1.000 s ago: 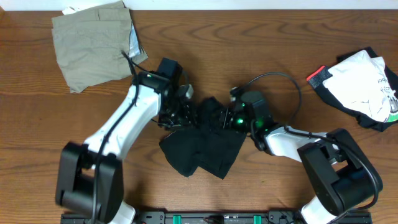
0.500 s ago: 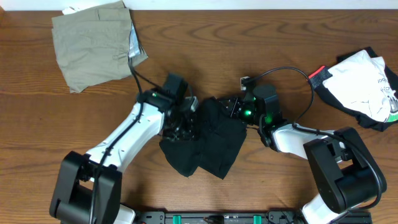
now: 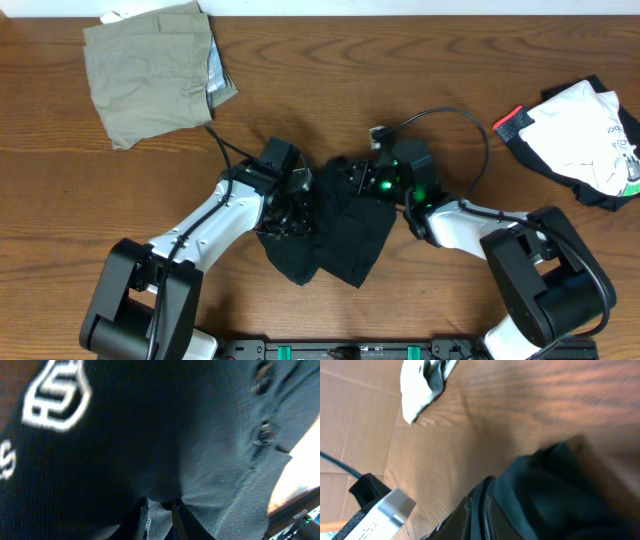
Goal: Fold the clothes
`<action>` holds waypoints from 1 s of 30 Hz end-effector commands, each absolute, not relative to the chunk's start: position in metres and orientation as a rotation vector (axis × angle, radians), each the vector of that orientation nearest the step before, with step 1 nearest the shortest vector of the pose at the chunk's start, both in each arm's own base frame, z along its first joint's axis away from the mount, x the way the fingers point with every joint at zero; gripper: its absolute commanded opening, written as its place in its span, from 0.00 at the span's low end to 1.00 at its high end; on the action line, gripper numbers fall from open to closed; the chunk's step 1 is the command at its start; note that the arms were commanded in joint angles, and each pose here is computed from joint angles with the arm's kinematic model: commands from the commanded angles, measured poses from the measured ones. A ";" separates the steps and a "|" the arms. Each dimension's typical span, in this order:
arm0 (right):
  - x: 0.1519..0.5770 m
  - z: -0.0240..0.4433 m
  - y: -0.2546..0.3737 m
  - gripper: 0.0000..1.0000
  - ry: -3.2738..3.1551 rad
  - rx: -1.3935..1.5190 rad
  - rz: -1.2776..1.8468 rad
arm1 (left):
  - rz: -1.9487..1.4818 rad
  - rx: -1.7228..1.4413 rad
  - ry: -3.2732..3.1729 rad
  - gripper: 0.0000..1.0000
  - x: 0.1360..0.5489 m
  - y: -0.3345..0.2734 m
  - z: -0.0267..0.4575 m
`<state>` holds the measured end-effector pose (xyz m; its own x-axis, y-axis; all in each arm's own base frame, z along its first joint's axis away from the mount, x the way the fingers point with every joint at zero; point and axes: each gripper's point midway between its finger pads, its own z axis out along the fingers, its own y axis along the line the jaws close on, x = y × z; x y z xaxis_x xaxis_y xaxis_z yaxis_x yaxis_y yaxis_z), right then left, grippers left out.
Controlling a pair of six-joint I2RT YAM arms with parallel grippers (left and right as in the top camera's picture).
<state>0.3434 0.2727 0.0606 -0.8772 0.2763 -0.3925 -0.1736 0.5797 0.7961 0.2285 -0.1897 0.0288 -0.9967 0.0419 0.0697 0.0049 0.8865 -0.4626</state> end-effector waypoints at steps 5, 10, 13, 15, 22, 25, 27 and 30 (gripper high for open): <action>0.348 0.061 0.274 0.13 2.328 0.093 1.178 | 0.686 0.001 -2.942 0.19 0.219 -0.185 0.021; 0.346 0.047 0.273 0.14 2.353 0.063 1.149 | 0.587 0.099 -2.967 0.19 0.220 -0.174 0.014; 0.347 0.038 0.274 0.15 2.362 0.078 1.152 | 0.579 0.102 -2.961 0.19 0.217 -0.173 0.012; 0.348 0.034 0.274 0.15 2.363 0.080 1.151 | 0.574 0.103 -2.956 0.19 0.214 -0.171 0.010; 0.361 0.027 0.256 0.15 2.358 0.146 1.104 | 0.510 0.140 -2.936 0.19 0.201 -0.162 -0.002; 0.366 0.026 0.247 0.15 2.357 0.171 1.091 | 0.491 0.159 -2.919 0.19 0.194 -0.158 -0.006; 0.368 0.024 0.241 0.15 2.362 0.178 1.073 | 0.478 0.162 -2.913 0.19 0.190 -0.156 -0.008; 0.370 0.019 0.233 0.15 2.378 0.205 1.055 | 0.438 0.167 -2.915 0.19 0.187 -0.150 -0.013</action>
<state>0.3617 0.2411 0.0230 -0.8602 0.3327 -0.3866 -0.0767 0.6650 0.7429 0.2086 -0.1730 0.0095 -0.9886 -0.0476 0.1426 -0.1007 0.9139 -0.3932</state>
